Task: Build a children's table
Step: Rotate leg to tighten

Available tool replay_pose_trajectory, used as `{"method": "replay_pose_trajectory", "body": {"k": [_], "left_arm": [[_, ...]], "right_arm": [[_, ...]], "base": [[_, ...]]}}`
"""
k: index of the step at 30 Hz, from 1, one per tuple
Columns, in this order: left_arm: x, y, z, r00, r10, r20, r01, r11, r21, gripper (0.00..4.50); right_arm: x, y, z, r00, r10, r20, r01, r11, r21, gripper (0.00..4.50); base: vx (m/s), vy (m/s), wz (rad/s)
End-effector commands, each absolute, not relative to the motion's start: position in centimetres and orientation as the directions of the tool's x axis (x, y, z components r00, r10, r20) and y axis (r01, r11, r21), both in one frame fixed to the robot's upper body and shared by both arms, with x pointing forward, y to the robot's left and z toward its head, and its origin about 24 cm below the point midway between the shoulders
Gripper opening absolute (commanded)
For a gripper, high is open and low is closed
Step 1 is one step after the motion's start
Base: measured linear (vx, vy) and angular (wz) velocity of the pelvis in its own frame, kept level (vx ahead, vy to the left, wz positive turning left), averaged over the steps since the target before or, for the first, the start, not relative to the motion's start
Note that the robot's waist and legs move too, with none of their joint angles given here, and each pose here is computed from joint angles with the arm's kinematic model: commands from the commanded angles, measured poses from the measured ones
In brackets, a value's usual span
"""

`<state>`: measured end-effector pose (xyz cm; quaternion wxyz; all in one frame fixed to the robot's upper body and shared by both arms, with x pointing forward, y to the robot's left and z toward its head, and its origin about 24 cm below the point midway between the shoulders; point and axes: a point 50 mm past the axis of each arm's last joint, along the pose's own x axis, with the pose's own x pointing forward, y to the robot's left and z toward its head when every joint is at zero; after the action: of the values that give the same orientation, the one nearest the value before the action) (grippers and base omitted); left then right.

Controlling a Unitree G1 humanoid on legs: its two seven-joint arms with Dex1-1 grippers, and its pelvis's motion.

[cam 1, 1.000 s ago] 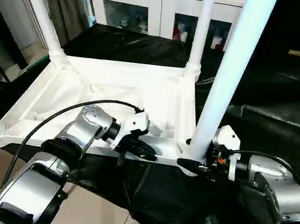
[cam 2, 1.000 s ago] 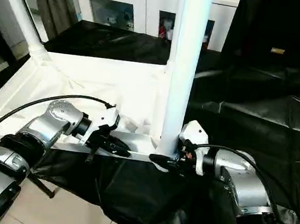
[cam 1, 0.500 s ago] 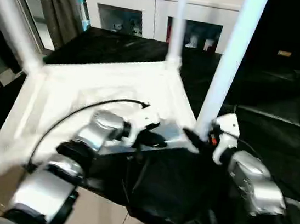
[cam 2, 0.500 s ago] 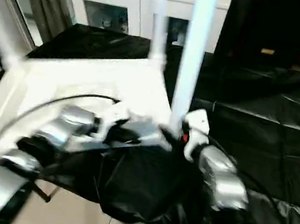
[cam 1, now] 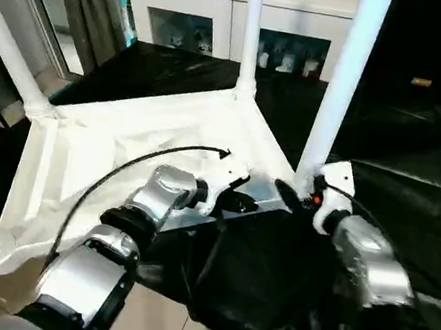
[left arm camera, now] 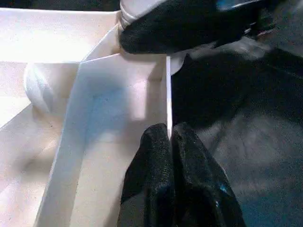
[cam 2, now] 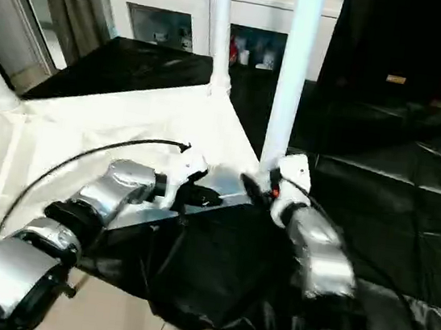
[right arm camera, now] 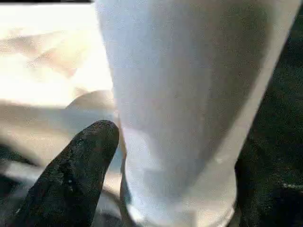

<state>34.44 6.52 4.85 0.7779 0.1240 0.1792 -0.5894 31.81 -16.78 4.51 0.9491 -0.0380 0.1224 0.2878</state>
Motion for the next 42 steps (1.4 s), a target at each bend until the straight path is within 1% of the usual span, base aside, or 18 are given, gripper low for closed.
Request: {"method": "replay_pose_trajectory", "body": {"k": [1,5,6,9,11,12,14,16,20,22,25,29,31,32,33,36,40,42], "left_arm": [[34.0,5.2,6.0,0.137,-0.914,-0.381,0.990,0.140,0.021,0.00],[33.7,6.3,6.0,0.086,-0.911,-0.404,0.996,0.081,0.029,0.00],[33.4,7.5,6.0,0.011,-0.905,-0.424,1.000,0.007,0.009,0.00],[32.9,8.9,5.9,-0.078,-0.890,-0.450,0.997,-0.071,-0.033,0.00],[32.7,9.5,5.9,-0.100,-0.881,-0.462,0.995,-0.090,-0.045,0.00],[32.7,9.7,5.9,-0.106,-0.879,-0.466,0.994,-0.094,-0.048,0.00],[32.6,10.1,5.9,-0.121,-0.875,-0.468,0.993,-0.107,-0.057,0.00],[32.5,10.1,5.9,-0.127,-0.875,-0.468,0.992,-0.112,-0.060,0.00],[32.6,9.6,5.9,-0.084,-0.891,-0.447,0.996,-0.073,-0.042,0.00],[32.7,9.3,5.9,-0.068,-0.895,-0.441,0.998,-0.057,-0.037,0.00],[33.2,8.6,5.8,0.006,-0.902,-0.432,1.000,0.011,-0.010,0.00],[34.2,7.0,5.9,0.164,-0.897,-0.409,0.985,0.169,0.024,0.00],[34.4,6.0,6.0,0.215,-0.895,-0.391,0.975,0.222,0.027,0.00],[34.4,6.0,6.0,0.215,-0.895,-0.391,0.975,0.222,0.027,0.00],[34.7,4.9,6.1,0.273,-0.888,-0.370,0.959,0.282,0.029,0.00],[35.1,3.3,6.3,0.363,-0.868,-0.340,0.926,0.377,0.026,0.00],[35.1,2.2,6.4,0.385,-0.866,-0.320,0.915,0.402,0.014,0.00],[34.9,2.1,6.4,0.366,-0.873,-0.321,0.924,0.381,0.017,0.00]], "right_arm": [[30.1,-13.2,4.2,0.583,0.764,-0.276,-0.787,0.615,0.043,3.65],[29.3,-14.3,4.4,0.509,0.804,-0.309,-0.837,0.545,0.039,3.65],[28.7,-15.6,4.8,0.451,0.826,-0.338,-0.870,0.492,0.041,3.65],[28.2,-16.9,5.2,0.402,0.838,-0.369,-0.893,0.448,0.042,3.65],[28.1,-17.4,5.5,0.390,0.841,-0.375,-0.899,0.436,0.043,3.65],[28.0,-17.6,5.6,0.387,0.842,-0.376,-0.900,0.433,0.044,3.65],[28.0,-17.8,5.8,0.380,0.845,-0.377,-0.903,0.427,0.048,3.33],[27.9,-17.8,5.8,0.376,0.846,-0.378,-0.904,0.424,0.051,3.28],[27.6,-16.9,5.3,0.370,0.855,-0.364,-0.902,0.424,0.081,2.84],[27.5,-16.7,5.0,0.382,0.851,-0.360,-0.895,0.438,0.087,2.79],[27.9,-15.9,4.3,0.491,0.805,-0.334,-0.830,0.548,0.100,2.75],[28.6,-14.6,3.0,0.638,0.702,-0.316,-0.707,0.697,0.121,2.73],[29.0,-13.8,2.4,0.695,0.648,-0.313,-0.640,0.755,0.141,2.73],[29.0,-13.8,2.4,0.695,0.648,-0.313,-0.640,0.755,0.141,2.73],[29.9,-12.8,2.0,0.761,0.568,-0.312,-0.546,0.822,0.164,2.73],[31.1,-11.3,1.7,0.817,0.475,-0.327,-0.440,0.880,0.179,2.72],[31.7,-9.9,2.1,0.818,0.481,-0.315,-0.462,0.876,0.137,2.72],[31.7,-9.6,2.6,0.806,0.528,-0.267,-0.493,0.849,0.192,3.42]], "base": [[0.000,0.000,0.00],[0.025,-0.003,-0.01],[0.000,0.000,0.00],[0.000,0.000,0.00],[0.000,0.000,0.00],[0.000,0.000,0.00],[0.000,0.000,0.00],[0.000,0.000,0.00],[0.000,0.000,0.00],[0.000,0.000,0.00],[0.000,0.000,0.00],[0.000,0.000,0.00],[0.000,0.000,0.00],[0.000,0.000,0.00],[0.000,0.000,0.00],[0.000,0.000,0.00],[0.000,0.000,0.00],[0.000,0.000,0.00]]}}
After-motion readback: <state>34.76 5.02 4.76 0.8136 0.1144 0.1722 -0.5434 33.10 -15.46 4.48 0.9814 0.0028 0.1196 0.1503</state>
